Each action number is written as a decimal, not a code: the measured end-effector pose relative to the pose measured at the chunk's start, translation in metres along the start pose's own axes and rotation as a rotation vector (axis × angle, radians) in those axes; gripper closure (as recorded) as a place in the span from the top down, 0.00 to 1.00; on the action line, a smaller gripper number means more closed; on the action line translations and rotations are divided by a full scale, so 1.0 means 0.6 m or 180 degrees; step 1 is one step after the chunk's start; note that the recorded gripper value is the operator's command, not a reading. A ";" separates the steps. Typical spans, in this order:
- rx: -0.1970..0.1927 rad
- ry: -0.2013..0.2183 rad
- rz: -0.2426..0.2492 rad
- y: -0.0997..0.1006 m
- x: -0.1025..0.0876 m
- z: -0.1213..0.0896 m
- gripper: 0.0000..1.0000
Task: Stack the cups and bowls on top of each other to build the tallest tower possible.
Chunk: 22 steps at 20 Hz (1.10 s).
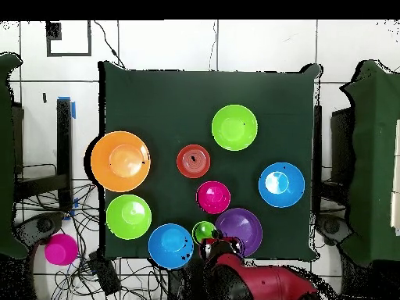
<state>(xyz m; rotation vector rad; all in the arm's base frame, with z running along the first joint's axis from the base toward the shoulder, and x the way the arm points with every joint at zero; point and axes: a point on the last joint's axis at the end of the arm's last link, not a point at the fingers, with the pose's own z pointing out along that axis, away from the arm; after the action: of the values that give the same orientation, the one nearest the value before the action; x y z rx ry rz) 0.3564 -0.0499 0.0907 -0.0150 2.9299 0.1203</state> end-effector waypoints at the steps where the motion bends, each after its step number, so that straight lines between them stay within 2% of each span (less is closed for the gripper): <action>1: 0.0002 -0.0002 0.0002 -0.001 0.000 0.000 0.00; 9: 0.0040 -0.0036 0.0016 -0.008 -0.003 -0.007 0.00; 14: 0.0092 -0.0083 0.0099 -0.022 0.005 -0.031 0.00; 22: 0.0124 0.0005 0.0215 -0.024 0.032 -0.059 0.00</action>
<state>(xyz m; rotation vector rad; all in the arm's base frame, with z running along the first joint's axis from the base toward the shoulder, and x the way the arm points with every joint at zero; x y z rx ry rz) 0.3305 -0.0674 0.1202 0.0898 2.9345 0.0737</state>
